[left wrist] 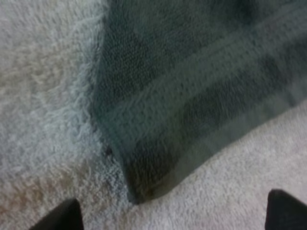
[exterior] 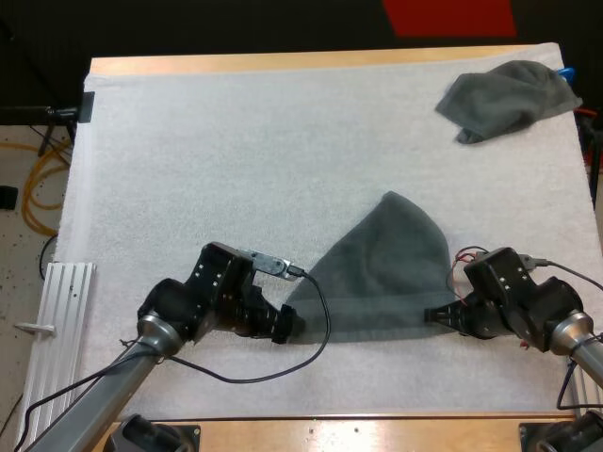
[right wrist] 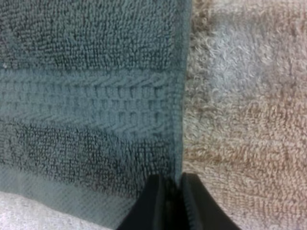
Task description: Pick towel from pile fold and stack
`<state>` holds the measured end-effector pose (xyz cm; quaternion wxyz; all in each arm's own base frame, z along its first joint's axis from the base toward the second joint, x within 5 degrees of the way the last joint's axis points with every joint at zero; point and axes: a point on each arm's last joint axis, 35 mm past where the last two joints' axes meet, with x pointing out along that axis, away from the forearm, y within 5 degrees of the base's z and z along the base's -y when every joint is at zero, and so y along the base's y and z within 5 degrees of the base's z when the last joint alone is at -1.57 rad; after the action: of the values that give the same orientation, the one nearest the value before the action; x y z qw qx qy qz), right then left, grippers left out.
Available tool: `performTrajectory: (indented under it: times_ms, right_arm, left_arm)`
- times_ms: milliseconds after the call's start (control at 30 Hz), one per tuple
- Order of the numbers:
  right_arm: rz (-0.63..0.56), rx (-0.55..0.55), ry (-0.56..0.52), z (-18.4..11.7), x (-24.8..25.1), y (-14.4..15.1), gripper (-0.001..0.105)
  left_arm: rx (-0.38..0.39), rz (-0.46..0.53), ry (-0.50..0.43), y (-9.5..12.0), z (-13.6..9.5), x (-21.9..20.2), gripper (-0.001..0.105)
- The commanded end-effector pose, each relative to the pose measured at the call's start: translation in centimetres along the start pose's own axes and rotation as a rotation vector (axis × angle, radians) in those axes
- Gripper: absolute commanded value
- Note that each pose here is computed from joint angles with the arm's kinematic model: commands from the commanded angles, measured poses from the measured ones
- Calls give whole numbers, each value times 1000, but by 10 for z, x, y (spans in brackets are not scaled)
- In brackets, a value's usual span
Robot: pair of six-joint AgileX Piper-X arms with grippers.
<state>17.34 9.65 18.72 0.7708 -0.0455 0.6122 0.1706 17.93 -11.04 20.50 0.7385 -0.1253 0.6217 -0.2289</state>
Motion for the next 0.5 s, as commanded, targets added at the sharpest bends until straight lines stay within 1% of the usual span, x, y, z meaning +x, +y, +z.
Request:
performTrajectory:
  times_ms: [0,167,267,367,433,467]
  right_arm:
    - [-5,-13,5,-2,-1,0,0]
    - [-5,-13,5,-2,-1,0,0]
    - [-5,-13,5,-2,-1,0,0]
    - [-5,-13,5,-2,-1,0,0]
    - [-3,-13,6,-2,-1,0,0]
    - [-3,-13,6,-2,-1,0,0]
  left_arm:
    - [4,-29,-27,-1,3,3,73]
    - [-9,-17,-5,5,7,21,73]
    - [-19,-55,35,7,11,35,73]
    - [-43,-91,96,11,12,49,73]
    - [-77,-114,155,15,11,61,73]
    - [-81,-124,166,15,11,62,73]
